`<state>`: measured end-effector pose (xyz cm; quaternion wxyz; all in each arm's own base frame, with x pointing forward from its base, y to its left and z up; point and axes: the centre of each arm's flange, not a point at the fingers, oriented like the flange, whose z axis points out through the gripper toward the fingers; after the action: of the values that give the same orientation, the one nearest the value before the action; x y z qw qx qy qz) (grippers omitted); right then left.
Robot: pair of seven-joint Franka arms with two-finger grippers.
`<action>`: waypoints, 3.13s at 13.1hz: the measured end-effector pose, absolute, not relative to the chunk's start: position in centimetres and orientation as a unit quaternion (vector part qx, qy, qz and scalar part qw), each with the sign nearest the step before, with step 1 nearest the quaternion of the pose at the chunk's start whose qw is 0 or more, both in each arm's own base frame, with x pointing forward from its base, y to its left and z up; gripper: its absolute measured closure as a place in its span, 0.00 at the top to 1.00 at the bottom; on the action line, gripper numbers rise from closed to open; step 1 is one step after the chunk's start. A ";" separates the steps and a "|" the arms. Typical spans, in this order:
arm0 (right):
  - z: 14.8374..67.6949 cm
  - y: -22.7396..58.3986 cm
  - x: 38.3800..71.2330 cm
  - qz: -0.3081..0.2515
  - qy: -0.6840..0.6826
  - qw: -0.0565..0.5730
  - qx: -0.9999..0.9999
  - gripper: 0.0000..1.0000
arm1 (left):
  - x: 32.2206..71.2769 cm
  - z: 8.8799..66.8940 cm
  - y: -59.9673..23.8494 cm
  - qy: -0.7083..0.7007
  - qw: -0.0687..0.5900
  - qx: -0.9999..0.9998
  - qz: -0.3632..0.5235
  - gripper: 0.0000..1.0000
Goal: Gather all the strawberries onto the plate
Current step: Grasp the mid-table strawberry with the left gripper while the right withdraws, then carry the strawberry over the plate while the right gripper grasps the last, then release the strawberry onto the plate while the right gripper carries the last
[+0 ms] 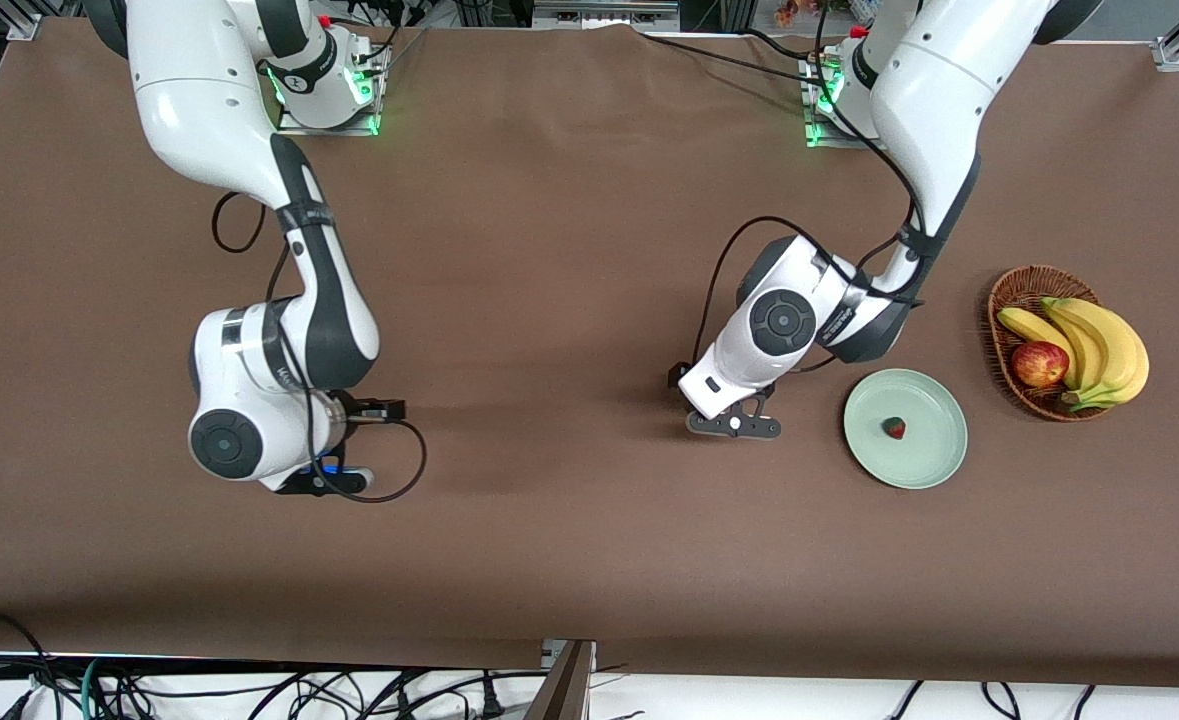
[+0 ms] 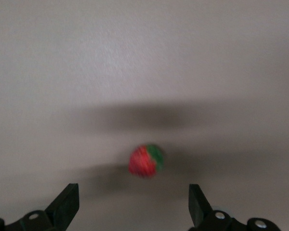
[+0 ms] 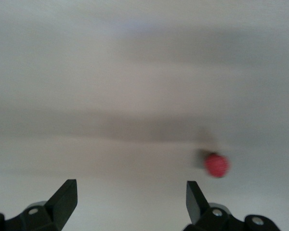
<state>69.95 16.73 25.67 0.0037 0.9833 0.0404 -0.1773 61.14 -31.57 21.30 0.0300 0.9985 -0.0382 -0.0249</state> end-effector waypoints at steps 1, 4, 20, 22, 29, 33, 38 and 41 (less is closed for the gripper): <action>24.6 14.6 69.8 -0.184 0.057 0.008 0.981 1.00 | 61.0 20.2 -31.6 -0.039 0.029 0.998 -0.028 1.00; 21.6 10.7 69.0 -0.175 0.082 0.012 0.981 1.00 | 61.0 18.0 -31.8 -0.039 0.039 0.998 -0.023 1.00; 17.7 7.9 63.9 -0.168 0.093 0.001 0.981 0.71 | 63.2 28.3 -23.6 -0.026 -0.031 0.996 -0.084 0.34; 17.7 8.0 64.0 -0.163 0.094 0.002 0.982 0.61 | 64.5 29.2 -17.0 -0.062 -0.032 0.992 -0.108 0.34; 19.1 12.8 65.1 -0.120 0.055 -0.051 0.990 0.32 | 66.0 23.9 1.2 -0.161 0.021 0.979 -0.126 0.34; 23.2 28.3 64.2 -0.076 -0.066 -0.075 0.992 0.32 | 65.4 19.4 1.1 -0.183 0.039 0.972 -0.143 0.34; 22.6 48.8 57.3 0.019 -0.195 -0.160 0.967 0.32 | 65.4 19.3 1.1 -0.188 0.040 0.971 -0.141 0.70; 20.4 54.9 54.3 0.029 -0.244 -0.231 0.941 0.32 | 65.6 19.8 0.9 -0.190 0.040 0.971 -0.136 1.00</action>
<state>54.25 54.95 20.36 -0.2308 0.9413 -0.2444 0.0288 65.65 0.92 19.81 0.0397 0.9715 -0.1902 -0.1361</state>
